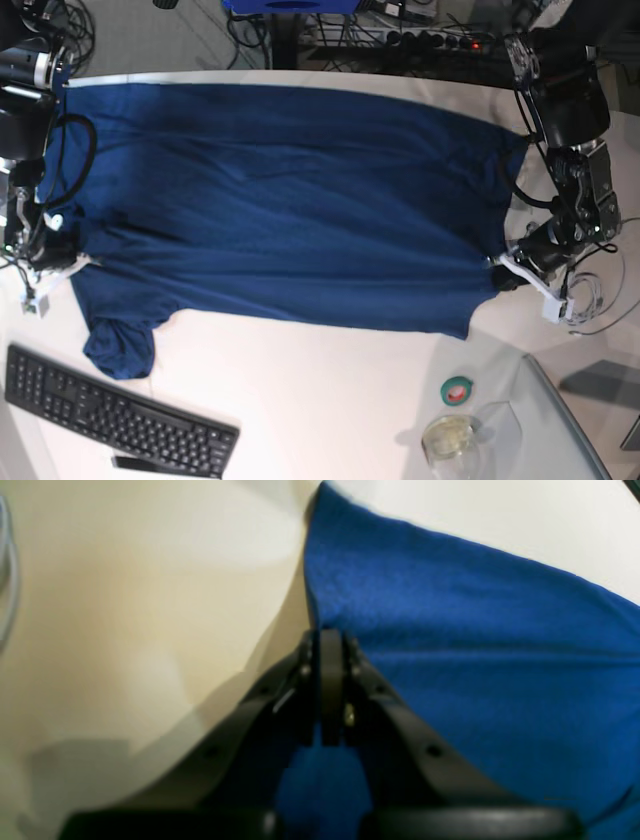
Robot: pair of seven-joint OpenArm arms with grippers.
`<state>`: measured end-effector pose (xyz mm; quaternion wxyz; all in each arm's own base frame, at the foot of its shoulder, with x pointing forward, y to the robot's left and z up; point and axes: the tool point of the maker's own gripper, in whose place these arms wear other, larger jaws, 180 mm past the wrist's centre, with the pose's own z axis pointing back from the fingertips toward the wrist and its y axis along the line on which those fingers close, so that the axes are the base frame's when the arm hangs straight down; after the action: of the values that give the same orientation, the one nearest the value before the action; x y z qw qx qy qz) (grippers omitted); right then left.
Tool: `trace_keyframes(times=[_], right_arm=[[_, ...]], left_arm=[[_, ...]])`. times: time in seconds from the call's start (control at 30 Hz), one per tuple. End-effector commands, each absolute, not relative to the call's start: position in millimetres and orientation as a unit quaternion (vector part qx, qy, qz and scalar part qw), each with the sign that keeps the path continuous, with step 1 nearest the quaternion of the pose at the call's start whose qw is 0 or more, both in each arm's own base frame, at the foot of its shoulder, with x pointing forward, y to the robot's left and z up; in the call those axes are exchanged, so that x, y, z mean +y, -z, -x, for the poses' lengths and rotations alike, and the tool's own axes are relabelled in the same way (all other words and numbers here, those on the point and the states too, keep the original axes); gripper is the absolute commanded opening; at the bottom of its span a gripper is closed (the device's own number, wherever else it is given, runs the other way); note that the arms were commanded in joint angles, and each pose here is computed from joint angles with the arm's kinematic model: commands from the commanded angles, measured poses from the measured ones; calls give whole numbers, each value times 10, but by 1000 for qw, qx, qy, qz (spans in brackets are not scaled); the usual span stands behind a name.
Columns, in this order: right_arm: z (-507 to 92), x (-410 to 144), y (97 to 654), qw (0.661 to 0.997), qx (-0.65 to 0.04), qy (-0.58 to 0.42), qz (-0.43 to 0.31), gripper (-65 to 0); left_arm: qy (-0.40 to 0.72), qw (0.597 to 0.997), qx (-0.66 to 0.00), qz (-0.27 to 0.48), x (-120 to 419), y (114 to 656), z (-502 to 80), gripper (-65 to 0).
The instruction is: Layout the t-shirt on the table in an organized manner, then fold the t-shirt properly
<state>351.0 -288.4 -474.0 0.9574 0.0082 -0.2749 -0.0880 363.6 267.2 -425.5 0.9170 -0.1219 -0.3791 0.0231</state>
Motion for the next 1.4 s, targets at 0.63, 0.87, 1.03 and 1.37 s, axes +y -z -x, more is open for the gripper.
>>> trace_keyframes(times=[0.63, 0.87, 1.03, 1.37], right_arm=[[-3681, -2954, 4564, 949, -304, 86, -4, -650], [-3677, -2953, 4567, 949, -302, 86, -4, -650], [-3676, -2961, 4565, 949, -302, 86, -3, -650], [-3679, -2979, 4556, 949, -304, 86, -2, -650]], left_arm=[[-70, 923, -367, 90, 2929, 4294, -3064, -532], [-50, 910, -407, 64, 3055, 3957, -3228, -196], [-74, 898, -421, 101, 2993, 3898, -3679, -193], [-66, 900, -404, 153, 2523, 4363, -4257, -193]])
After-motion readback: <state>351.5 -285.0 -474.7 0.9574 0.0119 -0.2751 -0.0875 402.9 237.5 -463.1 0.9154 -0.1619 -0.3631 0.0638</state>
